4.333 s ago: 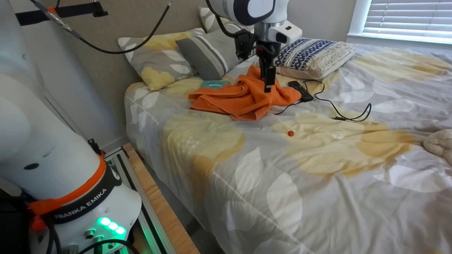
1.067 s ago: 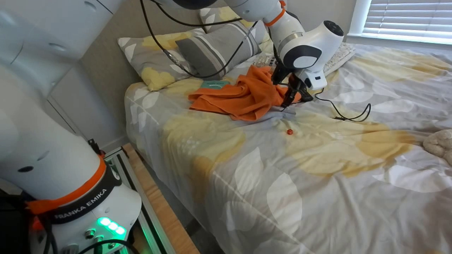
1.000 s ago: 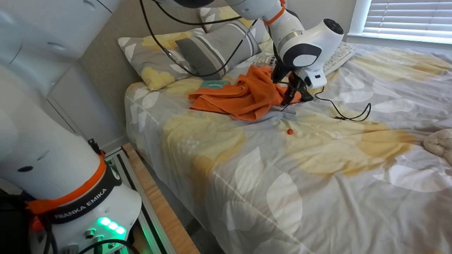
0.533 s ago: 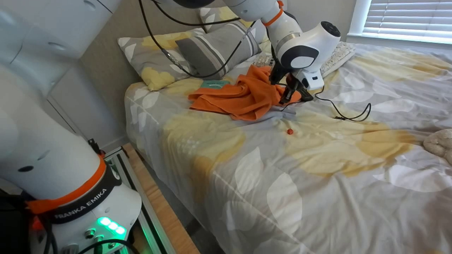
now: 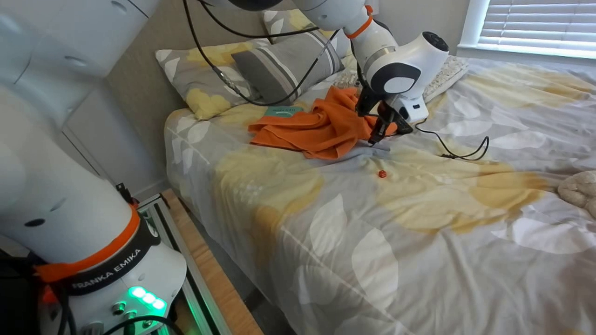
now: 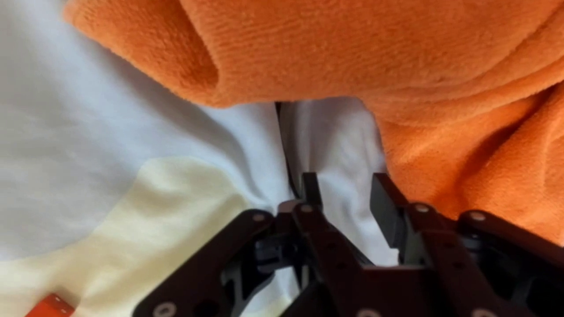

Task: Pick up the black cable and move it to the right side of the bed

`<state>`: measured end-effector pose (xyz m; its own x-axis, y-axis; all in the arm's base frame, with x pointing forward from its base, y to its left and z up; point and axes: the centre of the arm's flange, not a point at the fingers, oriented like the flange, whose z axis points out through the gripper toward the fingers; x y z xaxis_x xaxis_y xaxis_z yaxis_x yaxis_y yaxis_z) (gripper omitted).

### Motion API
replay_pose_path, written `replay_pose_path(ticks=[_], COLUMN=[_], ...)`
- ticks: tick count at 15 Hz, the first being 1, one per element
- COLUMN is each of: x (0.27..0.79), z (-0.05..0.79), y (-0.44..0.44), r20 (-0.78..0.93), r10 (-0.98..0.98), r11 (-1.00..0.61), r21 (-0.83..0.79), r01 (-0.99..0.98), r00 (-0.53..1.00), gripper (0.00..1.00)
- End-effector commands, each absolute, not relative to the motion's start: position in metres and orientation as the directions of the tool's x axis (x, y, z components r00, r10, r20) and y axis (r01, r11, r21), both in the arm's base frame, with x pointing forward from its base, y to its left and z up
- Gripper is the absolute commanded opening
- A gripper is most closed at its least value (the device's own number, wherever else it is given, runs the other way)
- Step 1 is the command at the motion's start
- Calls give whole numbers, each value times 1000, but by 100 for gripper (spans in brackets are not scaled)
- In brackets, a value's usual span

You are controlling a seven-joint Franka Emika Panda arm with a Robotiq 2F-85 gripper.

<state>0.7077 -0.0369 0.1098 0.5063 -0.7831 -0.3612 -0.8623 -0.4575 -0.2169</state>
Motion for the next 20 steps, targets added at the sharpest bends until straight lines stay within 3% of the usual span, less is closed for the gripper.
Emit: replay_pose_path(ticks=[1,6,8,11,18,20], x=[697,692,690,688,691,692], z=[108,101,98,96,98,100], y=[-41,-46,-48,-50,-54,-54], r20=[-333,-310,-306,-296,-257,-239], r10=[-773,-760,-757,-748,-731,-722], r11=[-503,-543,-552,-570,-603,-616], r21=[-197,-182,-175,-174,-190,-205], r01=[-842,-820,-815,-803,-775,-760], r00=[540,572,578,594,632,650], gripper=[42,42,19,0,0,27])
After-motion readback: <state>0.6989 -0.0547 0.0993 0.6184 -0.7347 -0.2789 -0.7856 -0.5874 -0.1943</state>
